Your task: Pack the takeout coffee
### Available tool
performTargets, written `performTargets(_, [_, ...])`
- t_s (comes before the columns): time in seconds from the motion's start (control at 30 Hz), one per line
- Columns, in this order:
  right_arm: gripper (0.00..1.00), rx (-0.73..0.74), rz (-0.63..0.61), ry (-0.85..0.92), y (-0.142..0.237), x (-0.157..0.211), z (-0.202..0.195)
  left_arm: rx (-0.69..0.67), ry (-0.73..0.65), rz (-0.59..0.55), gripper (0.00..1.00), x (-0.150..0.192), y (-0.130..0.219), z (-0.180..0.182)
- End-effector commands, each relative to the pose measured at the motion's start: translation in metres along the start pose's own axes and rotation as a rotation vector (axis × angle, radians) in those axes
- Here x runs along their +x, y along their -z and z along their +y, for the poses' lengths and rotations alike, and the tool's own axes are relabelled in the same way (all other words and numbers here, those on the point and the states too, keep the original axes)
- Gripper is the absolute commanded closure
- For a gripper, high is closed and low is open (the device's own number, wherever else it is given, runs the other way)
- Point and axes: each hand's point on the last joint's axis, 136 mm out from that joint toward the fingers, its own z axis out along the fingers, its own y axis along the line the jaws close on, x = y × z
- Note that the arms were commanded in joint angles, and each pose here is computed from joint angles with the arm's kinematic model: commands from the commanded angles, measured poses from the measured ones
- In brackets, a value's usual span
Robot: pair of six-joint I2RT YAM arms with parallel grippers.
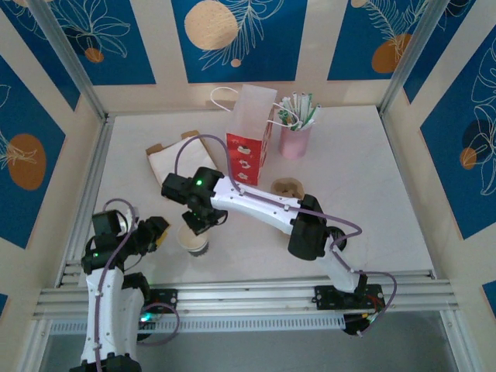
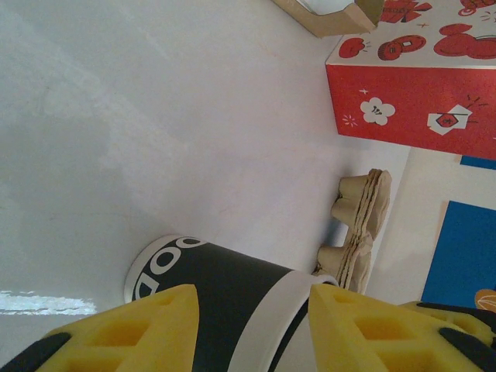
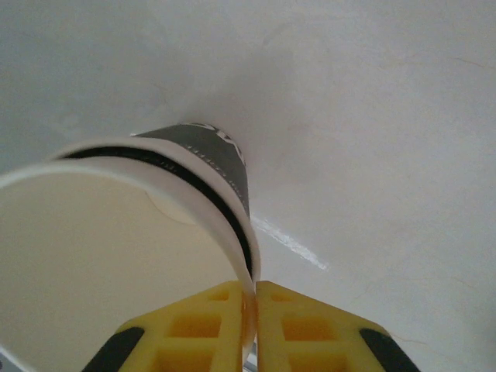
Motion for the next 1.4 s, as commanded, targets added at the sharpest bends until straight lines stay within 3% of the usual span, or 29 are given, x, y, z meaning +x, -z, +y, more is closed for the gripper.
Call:
performTargets(0.0, [0.93, -0.007, 0.006, -0.012, 0.003, -0.001, 0.002, 0.029, -0.021, 0.005, 0.59, 0.001, 0.0, -0.003])
performTargets(0.23, [1.0, -0.011, -0.015, -0.032, 0.011, -0.007, -0.006, 0.034, -0.022, 0.009, 0.59, 0.001, 0.0, -0.004])
performTargets(0.6, [1.0, -0.095, -0.033, -0.098, 0.022, -0.02, -0.027, 0.076, -0.039, 0.023, 0.59, 0.002, -0.001, -0.011])
performTargets(1.17, [1.0, -0.233, -0.055, -0.17, 0.033, -0.046, -0.05, 0.257, -0.118, 0.074, 0.56, 0.008, -0.005, -0.036])
performTargets(1.37, [1.0, -0.241, -0.069, -0.17, 0.043, -0.047, -0.051, 0.248, -0.119, 0.088, 0.56, 0.01, -0.01, -0.032])
